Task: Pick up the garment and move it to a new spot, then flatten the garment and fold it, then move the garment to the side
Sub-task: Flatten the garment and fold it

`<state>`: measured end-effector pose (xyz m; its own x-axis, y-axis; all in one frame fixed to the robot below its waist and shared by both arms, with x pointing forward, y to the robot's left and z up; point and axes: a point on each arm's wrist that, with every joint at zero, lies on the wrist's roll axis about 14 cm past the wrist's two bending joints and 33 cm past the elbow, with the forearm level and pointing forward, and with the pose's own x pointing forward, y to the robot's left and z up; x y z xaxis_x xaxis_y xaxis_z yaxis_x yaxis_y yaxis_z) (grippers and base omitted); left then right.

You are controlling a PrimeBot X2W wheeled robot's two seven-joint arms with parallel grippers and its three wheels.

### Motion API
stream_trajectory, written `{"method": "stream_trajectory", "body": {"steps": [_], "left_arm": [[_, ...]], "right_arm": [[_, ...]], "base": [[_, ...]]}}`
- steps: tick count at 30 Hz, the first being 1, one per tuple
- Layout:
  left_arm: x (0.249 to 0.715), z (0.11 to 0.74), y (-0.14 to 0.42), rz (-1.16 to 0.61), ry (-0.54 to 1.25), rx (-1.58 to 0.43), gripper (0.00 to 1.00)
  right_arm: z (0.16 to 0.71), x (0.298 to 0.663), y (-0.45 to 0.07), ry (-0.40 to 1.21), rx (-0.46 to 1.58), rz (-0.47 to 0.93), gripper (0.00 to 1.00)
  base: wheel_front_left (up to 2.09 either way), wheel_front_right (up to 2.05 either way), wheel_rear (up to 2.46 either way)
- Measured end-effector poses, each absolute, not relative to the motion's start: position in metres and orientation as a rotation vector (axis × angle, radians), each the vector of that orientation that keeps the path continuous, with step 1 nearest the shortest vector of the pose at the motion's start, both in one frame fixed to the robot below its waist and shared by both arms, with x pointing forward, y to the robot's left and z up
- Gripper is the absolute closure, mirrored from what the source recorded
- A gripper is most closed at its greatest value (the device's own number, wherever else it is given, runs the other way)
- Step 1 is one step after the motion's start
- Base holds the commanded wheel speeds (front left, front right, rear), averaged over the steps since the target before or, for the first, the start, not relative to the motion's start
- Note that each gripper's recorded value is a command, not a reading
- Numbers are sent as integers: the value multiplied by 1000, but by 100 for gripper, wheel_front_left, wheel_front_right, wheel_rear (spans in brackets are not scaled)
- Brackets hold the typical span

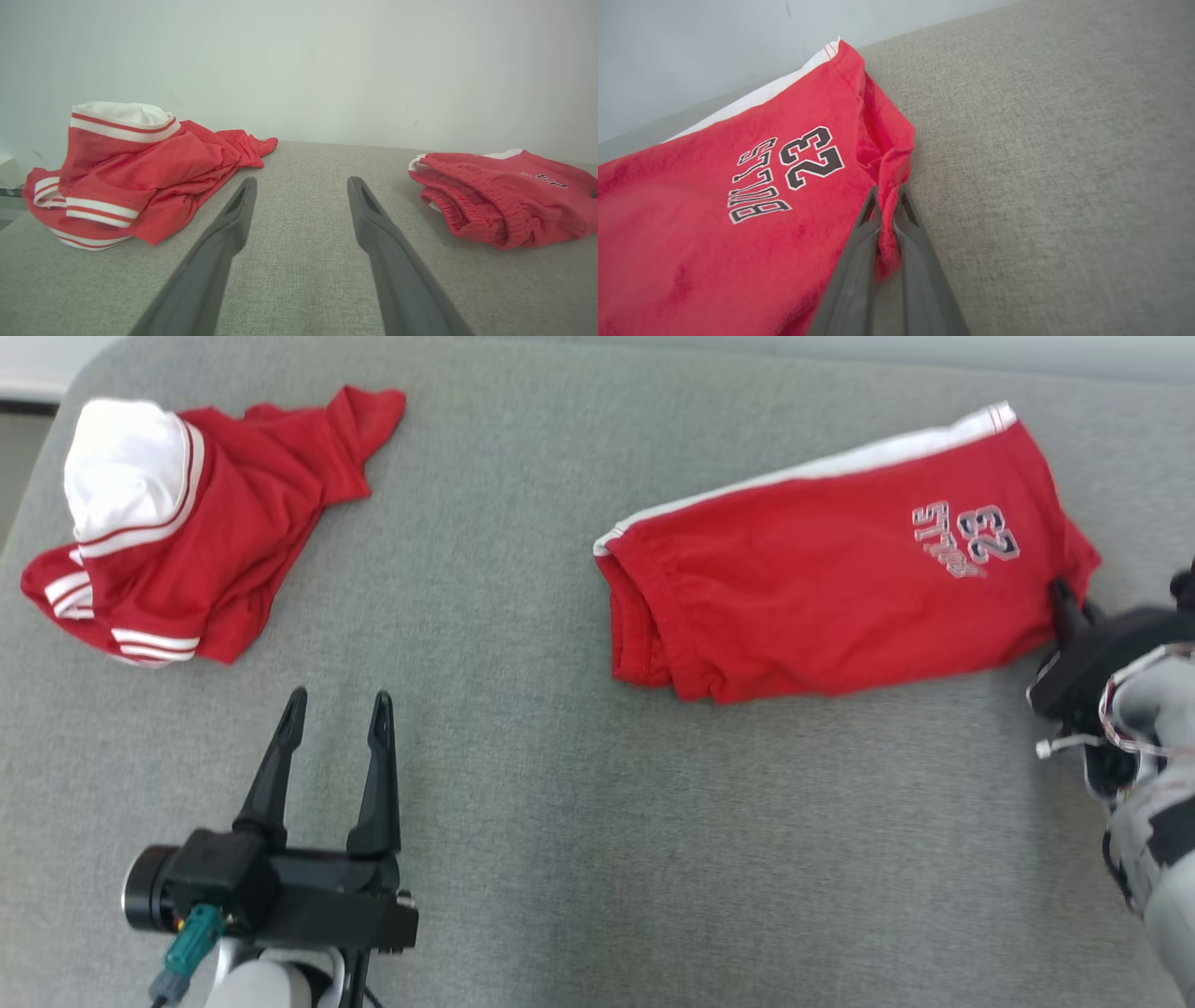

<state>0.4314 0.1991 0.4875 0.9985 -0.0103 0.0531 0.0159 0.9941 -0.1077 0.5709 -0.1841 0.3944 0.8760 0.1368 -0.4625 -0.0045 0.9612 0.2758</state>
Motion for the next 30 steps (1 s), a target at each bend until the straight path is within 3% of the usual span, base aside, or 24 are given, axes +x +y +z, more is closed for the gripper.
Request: {"method": "stream_trajectory", "body": {"steps": [19, 24, 30], "left_arm": [[412, 498, 175, -73, -75, -133, 0], [414, 500, 171, -86, -79, -134, 0], [413, 502, 170, -89, -84, -134, 0]], "right_arm": [[412, 459, -306, 386, 384, -175, 100], [429, 464, -296, 319, 354, -125, 100], [454, 479, -248, 236, 324, 27, 100]], "base": [[0, 0, 0], [0, 0, 0], [0, 0, 0]]}}
